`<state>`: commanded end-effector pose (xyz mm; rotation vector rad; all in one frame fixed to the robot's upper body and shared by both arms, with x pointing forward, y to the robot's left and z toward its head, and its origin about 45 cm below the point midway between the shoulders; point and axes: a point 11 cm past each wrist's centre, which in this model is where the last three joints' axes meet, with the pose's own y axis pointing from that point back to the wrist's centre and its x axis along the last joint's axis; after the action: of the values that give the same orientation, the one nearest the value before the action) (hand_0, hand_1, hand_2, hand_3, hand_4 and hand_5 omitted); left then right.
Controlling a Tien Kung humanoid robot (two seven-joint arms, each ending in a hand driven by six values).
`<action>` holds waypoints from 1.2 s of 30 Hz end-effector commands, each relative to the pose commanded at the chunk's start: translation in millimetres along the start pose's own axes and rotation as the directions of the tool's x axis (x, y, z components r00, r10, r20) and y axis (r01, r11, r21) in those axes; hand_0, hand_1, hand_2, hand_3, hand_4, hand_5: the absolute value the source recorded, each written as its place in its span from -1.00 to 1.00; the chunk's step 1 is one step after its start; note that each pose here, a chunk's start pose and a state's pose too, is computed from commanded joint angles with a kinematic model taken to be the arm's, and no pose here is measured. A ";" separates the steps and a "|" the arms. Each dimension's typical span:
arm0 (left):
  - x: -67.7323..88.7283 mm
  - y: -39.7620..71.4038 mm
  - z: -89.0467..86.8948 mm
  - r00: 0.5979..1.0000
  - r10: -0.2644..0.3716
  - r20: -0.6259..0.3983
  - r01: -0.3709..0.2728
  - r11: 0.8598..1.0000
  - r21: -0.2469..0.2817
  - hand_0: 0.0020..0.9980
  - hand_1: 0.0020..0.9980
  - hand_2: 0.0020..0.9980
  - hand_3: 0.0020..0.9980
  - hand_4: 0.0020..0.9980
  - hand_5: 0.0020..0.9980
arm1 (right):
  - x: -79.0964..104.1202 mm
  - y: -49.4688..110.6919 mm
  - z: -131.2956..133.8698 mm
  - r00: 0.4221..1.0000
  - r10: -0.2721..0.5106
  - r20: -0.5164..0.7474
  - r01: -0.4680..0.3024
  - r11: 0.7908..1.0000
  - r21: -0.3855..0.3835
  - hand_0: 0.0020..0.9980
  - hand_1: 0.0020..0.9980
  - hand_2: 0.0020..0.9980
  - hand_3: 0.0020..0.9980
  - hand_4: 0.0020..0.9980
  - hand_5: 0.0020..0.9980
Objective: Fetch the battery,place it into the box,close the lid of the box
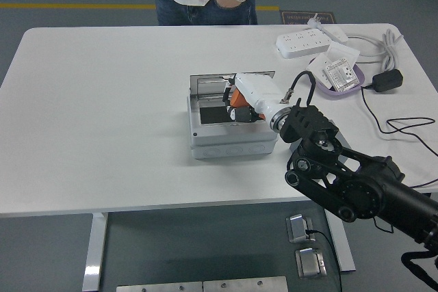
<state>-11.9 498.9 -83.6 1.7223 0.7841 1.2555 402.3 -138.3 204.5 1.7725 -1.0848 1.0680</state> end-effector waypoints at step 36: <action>-1.0 0.2 5.5 1.000 -0.005 0.012 0.005 1.000 -0.008 -0.21 0.12 0.03 -0.04 -1.00 -1.00 | -5.5 -8.5 -3.5 0.999 0.039 0.029 -0.040 0.999 0.022 -0.48 -0.41 -0.39 -0.39 -0.65 -0.82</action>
<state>-7.0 496.5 -84.7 1.7191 0.7748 1.2426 407.7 -130.9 199.0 1.7958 -1.1337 1.0859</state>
